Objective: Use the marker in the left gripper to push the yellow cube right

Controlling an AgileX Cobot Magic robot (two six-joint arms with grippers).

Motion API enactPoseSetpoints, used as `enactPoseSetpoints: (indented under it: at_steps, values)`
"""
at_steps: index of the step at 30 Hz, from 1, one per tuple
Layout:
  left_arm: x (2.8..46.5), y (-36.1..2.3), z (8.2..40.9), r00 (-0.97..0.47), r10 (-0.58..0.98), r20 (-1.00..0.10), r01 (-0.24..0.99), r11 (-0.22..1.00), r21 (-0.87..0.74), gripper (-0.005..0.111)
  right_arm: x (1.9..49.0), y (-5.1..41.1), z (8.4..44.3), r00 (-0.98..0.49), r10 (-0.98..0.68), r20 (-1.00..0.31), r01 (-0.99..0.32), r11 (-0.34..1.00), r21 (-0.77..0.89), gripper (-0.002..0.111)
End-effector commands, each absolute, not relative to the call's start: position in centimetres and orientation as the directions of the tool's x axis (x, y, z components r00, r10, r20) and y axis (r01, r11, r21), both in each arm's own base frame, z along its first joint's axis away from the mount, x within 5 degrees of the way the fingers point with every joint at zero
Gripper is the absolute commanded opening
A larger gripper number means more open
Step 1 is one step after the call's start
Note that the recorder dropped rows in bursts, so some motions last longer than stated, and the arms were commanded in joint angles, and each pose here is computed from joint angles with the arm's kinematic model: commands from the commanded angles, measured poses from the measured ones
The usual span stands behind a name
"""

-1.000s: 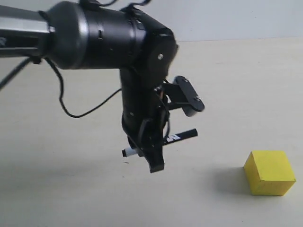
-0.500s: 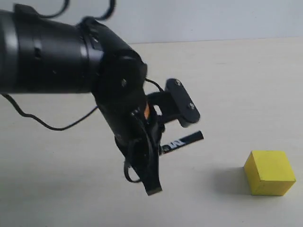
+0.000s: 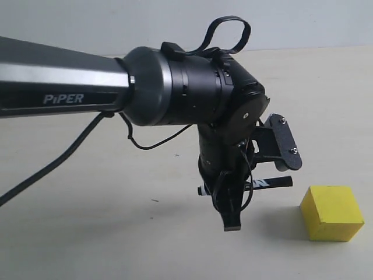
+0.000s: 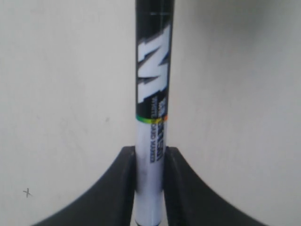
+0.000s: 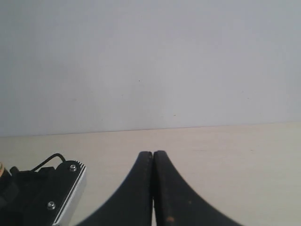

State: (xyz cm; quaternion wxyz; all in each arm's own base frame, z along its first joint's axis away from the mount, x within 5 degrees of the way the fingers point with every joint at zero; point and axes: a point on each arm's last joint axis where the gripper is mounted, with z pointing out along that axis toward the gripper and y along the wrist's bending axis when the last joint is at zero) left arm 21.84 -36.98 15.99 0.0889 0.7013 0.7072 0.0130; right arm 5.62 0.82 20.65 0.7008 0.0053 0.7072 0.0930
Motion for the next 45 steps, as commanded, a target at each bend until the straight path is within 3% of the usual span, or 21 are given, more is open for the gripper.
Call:
enactPoseSetpoints:
  at_steps: [1, 6, 18, 37, 45]
  values:
    - [21.9, -37.8, 15.5, 0.001, 0.997, -0.08, 0.993, 0.009, 0.114, 0.0, 5.6, 0.8, 20.6, -0.01, 0.132, -0.991, -0.118, 0.984, 0.132, 0.0]
    - [22.0, -37.9, 14.5, 0.019, 0.999, -0.042, 0.995, -0.015, 0.098, 0.0, 5.6, 0.8, 20.6, -0.01, 0.132, -0.991, -0.118, 0.984, 0.132, 0.0]
    - [22.6, -39.6, 15.3, 0.006, 0.992, -0.126, 0.994, 0.008, 0.111, 0.0, 5.6, 0.8, 20.6, -0.01, 0.132, -0.991, -0.118, 0.984, 0.132, 0.0]
    - [22.2, -40.4, 15.1, 0.019, 0.986, -0.164, 0.994, -0.001, 0.111, 0.0, 5.6, 0.8, 20.6, -0.01, 0.132, -0.991, -0.118, 0.984, 0.132, 0.0]
    - [23.1, -38.0, 16.4, -0.072, 0.997, -0.007, 0.99, 0.072, 0.118, 0.0, 5.6, 0.8, 20.6, -0.01, 0.132, -0.991, -0.118, 0.984, 0.132, 0.0]
